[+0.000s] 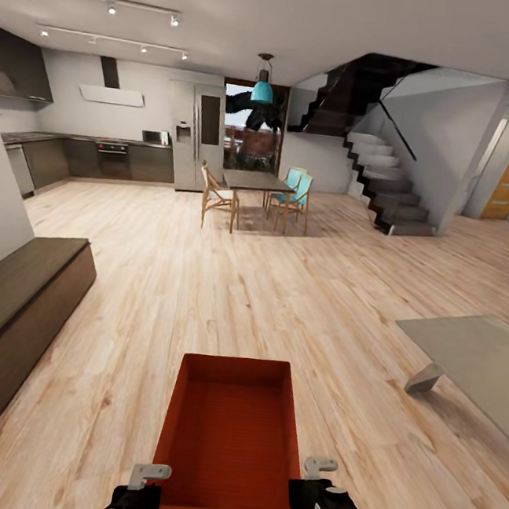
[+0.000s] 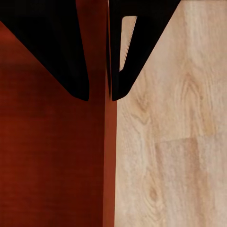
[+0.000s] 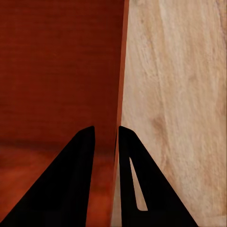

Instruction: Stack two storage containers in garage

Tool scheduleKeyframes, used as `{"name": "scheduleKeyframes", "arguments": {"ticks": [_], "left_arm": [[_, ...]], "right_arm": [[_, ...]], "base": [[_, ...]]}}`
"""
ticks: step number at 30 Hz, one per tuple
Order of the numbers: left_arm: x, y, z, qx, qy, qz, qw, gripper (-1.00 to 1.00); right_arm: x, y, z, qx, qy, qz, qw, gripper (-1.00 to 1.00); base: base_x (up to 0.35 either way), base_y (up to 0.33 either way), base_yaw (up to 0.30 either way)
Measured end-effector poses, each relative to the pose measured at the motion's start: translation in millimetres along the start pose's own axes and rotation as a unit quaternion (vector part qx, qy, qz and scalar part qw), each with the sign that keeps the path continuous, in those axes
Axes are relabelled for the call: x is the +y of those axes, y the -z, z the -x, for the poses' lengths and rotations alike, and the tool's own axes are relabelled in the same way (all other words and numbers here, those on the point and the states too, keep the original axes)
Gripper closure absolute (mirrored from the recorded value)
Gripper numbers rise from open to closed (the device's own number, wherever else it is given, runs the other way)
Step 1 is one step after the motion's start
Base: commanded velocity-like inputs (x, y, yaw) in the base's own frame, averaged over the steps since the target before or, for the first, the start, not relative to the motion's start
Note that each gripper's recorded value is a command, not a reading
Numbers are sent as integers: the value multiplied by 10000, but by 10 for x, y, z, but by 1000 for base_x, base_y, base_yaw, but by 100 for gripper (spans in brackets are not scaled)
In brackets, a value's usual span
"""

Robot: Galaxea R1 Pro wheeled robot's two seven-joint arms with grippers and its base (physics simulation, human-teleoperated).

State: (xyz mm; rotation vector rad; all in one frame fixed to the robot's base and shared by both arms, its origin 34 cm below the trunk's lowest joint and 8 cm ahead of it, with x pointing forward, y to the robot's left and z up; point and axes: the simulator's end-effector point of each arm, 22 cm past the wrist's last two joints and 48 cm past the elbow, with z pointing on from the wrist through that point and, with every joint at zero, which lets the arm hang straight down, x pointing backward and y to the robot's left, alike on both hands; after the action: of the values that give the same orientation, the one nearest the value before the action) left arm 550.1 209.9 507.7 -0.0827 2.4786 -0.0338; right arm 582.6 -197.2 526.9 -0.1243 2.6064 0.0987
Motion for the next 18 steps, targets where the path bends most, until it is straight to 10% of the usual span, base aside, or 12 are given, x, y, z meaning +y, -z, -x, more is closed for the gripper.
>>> {"name": "scheduleKeyframes", "arguments": {"ticks": [18], "left_arm": [[0, 0, 1, -1, 0, 0, 10000, 100]], "right_arm": [[0, 0, 0, 0, 2, -2, 10000, 100]], "base": [[337, 81, -6]]}}
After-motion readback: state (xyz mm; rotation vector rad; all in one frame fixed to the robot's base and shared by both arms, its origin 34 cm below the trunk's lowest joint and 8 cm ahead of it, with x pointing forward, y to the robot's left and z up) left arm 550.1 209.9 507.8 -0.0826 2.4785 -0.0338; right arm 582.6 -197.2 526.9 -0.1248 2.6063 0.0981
